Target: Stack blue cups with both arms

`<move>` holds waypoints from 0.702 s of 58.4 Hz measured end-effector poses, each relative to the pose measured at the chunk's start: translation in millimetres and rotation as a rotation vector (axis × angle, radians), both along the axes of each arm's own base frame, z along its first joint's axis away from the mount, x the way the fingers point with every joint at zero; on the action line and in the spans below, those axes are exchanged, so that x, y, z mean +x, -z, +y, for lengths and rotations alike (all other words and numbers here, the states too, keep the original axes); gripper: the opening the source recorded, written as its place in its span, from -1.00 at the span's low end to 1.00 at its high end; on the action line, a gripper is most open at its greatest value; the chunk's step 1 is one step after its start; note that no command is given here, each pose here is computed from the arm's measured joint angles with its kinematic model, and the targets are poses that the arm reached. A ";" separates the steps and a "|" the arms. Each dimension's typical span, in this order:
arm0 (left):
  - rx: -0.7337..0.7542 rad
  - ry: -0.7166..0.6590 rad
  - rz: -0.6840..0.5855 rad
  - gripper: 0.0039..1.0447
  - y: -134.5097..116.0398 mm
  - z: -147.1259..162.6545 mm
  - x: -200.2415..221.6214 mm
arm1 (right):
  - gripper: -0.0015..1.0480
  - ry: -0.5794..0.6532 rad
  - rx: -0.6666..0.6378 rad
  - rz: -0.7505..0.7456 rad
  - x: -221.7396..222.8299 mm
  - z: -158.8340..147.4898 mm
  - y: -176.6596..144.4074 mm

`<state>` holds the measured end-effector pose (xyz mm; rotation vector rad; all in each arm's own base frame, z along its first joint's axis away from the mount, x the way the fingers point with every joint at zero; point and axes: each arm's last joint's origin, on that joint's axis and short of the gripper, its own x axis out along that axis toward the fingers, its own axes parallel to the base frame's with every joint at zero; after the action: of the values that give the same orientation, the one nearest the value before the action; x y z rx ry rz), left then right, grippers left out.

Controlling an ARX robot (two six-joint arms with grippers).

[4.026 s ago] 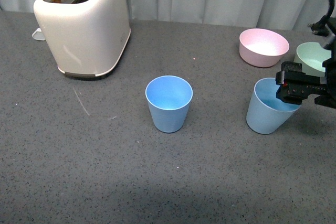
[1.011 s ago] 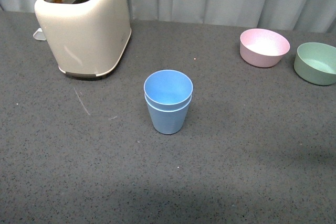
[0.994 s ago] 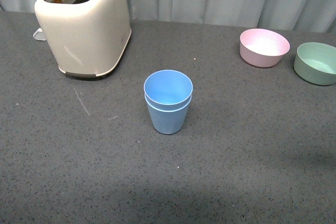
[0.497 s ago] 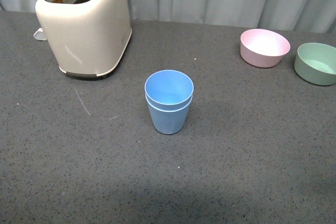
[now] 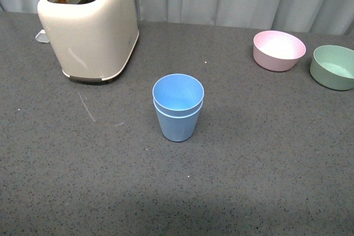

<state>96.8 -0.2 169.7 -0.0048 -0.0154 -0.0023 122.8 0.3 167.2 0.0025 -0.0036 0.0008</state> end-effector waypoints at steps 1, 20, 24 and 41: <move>0.000 0.000 0.000 0.88 0.0 0.0 0.0 | -0.98 0.000 0.000 0.000 -0.6 0.0 -0.1; 0.000 0.000 0.000 0.88 0.0 0.0 0.0 | -0.98 0.000 0.000 -0.003 -10.1 0.0 -0.4; 0.000 0.000 0.000 0.88 0.0 0.0 0.0 | -0.98 0.000 0.000 -0.004 -11.1 0.0 -0.5; 0.000 -0.001 0.000 0.88 0.0 0.0 0.0 | -0.98 -0.003 0.000 0.019 -23.7 0.0 4.0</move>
<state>96.8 -0.2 169.7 -0.0048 -0.0154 -0.0016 99.1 0.3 163.3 0.0021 0.0158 0.0034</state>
